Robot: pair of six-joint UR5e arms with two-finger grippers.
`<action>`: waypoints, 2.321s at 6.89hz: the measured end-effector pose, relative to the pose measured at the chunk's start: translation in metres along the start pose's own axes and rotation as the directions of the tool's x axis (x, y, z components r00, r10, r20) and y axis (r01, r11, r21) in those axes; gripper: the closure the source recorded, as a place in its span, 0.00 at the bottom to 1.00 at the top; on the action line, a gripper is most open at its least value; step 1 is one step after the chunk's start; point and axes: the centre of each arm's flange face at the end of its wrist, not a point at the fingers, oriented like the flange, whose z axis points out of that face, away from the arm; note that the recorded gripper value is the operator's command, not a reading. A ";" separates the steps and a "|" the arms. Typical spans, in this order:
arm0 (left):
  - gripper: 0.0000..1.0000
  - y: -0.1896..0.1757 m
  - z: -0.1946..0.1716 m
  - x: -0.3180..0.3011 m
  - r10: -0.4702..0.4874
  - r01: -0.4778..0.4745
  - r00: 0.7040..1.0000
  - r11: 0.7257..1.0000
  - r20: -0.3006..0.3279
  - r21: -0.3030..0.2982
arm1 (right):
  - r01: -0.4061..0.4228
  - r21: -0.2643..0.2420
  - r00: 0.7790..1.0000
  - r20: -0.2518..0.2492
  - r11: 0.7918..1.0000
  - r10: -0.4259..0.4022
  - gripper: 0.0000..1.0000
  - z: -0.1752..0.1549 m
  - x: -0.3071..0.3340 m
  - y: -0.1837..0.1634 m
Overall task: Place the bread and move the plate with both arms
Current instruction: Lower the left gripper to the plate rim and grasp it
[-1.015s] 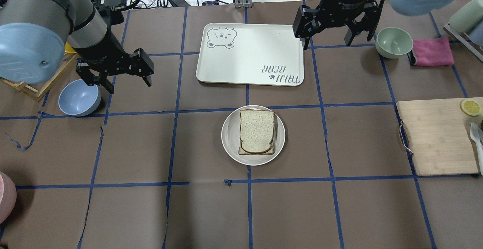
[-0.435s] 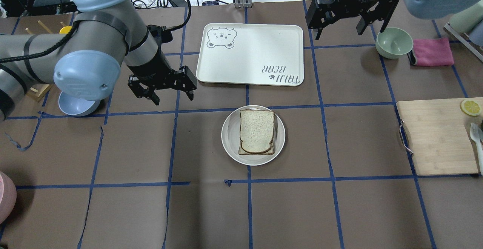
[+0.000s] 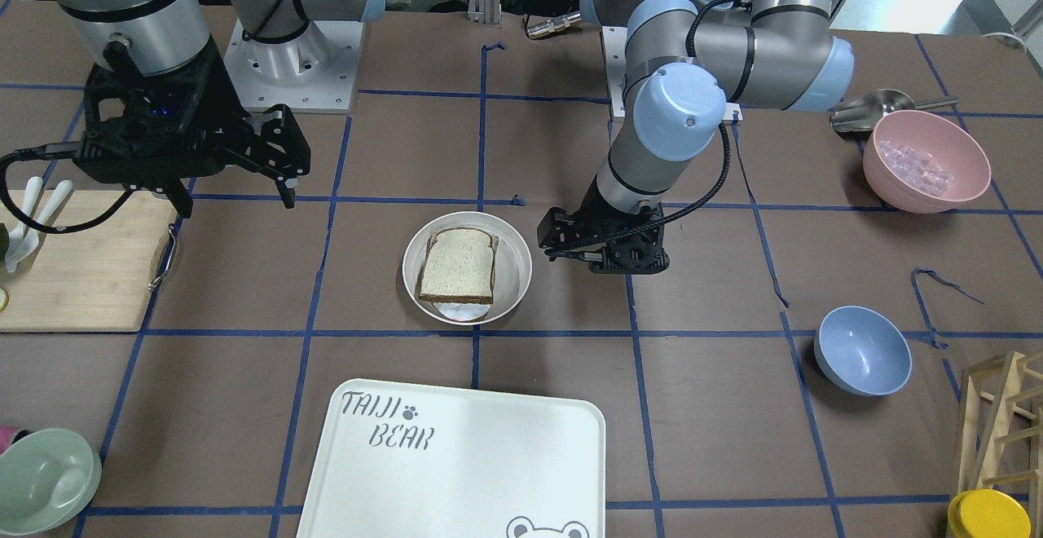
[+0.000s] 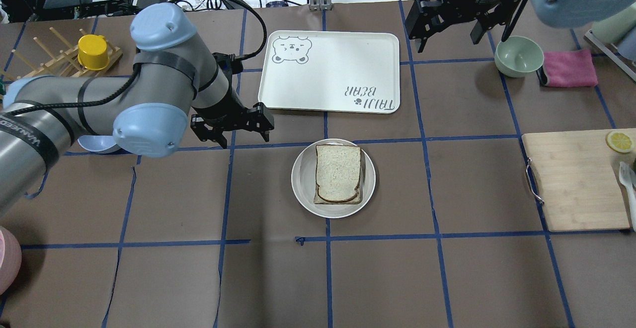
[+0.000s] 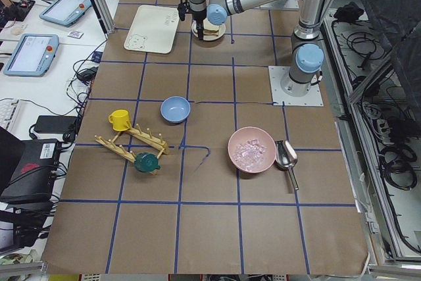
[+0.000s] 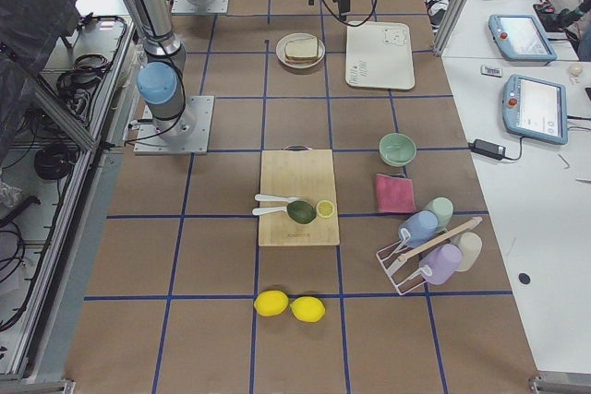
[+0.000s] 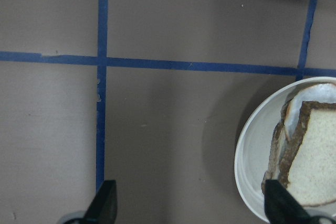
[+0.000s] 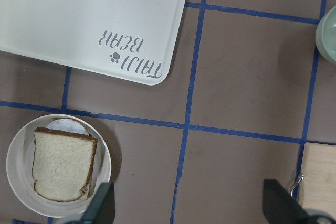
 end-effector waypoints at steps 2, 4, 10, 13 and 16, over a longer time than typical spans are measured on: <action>0.00 0.004 0.035 0.021 0.035 -0.035 0.999 0.999 0.006 -0.006 | -0.005 0.000 1.000 0.016 1.000 0.005 0.00 0.002 0.013 0.004; 0.02 0.001 0.065 0.031 0.059 -0.059 0.998 0.998 0.006 -0.013 | -0.009 0.008 1.000 0.029 1.000 0.009 0.00 -0.005 0.010 0.009; 1.00 0.002 0.101 0.042 0.104 -0.104 0.995 0.994 0.008 -0.046 | -0.012 0.001 0.999 0.030 1.000 0.011 0.00 -0.003 0.010 0.010; 1.00 -0.004 0.093 0.041 0.119 -0.119 0.993 0.993 0.001 -0.027 | -0.012 0.000 0.999 0.030 1.000 0.012 0.00 -0.003 0.010 0.011; 1.00 -0.025 0.055 0.040 0.102 -0.102 0.993 0.995 -0.059 0.003 | -0.061 -0.011 0.998 0.030 0.998 0.062 0.00 -0.004 0.011 0.011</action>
